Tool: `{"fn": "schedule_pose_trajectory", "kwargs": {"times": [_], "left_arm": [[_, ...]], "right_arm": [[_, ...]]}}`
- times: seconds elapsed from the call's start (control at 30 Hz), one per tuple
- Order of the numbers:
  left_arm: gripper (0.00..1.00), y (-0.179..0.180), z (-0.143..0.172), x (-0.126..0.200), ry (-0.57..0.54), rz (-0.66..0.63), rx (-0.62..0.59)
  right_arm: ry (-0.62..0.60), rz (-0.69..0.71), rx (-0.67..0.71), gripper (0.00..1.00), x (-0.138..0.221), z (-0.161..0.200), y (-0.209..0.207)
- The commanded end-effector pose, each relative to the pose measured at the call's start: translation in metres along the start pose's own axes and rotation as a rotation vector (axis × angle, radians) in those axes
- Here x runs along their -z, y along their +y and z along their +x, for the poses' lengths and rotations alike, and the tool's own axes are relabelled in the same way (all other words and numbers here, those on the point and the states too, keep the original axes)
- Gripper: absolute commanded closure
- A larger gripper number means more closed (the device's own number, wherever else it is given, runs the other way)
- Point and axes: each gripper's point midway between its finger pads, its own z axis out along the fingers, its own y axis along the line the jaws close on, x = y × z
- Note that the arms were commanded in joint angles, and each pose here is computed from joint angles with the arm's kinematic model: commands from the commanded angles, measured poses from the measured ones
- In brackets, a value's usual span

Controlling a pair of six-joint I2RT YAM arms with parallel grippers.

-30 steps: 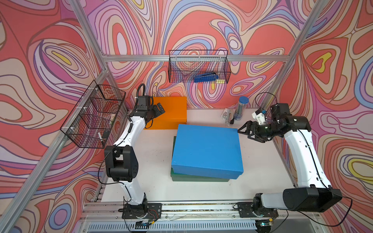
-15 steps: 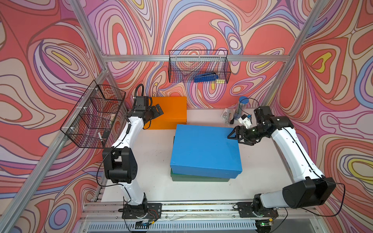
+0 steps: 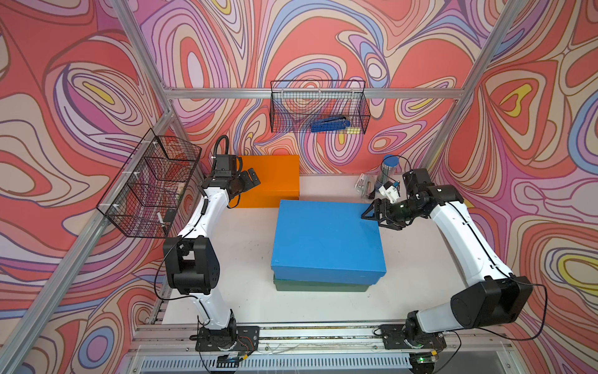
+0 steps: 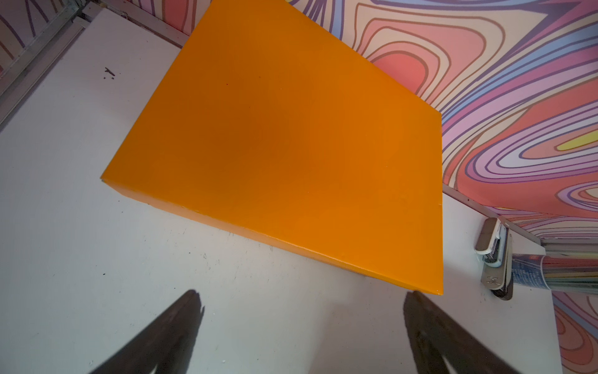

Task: Stack the shoeboxes
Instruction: Adjust the shoebox.

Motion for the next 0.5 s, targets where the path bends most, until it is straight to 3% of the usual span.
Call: {"fn": "schedule_pose_trajectory", "kwargs": {"times": [0.0, 0.47], "left_arm": [[0.0, 0.006, -0.002, 0.014, -0.01, -0.022, -0.016], [0.0, 0.017, -0.006, 0.018, -0.017, -0.068, -0.04]], "right_arm": [[-0.01, -0.021, 0.021, 0.21, -0.003, -0.01, 0.005], [-0.024, -0.067, 0.032, 0.21, -0.011, -0.025, 0.013]]}}
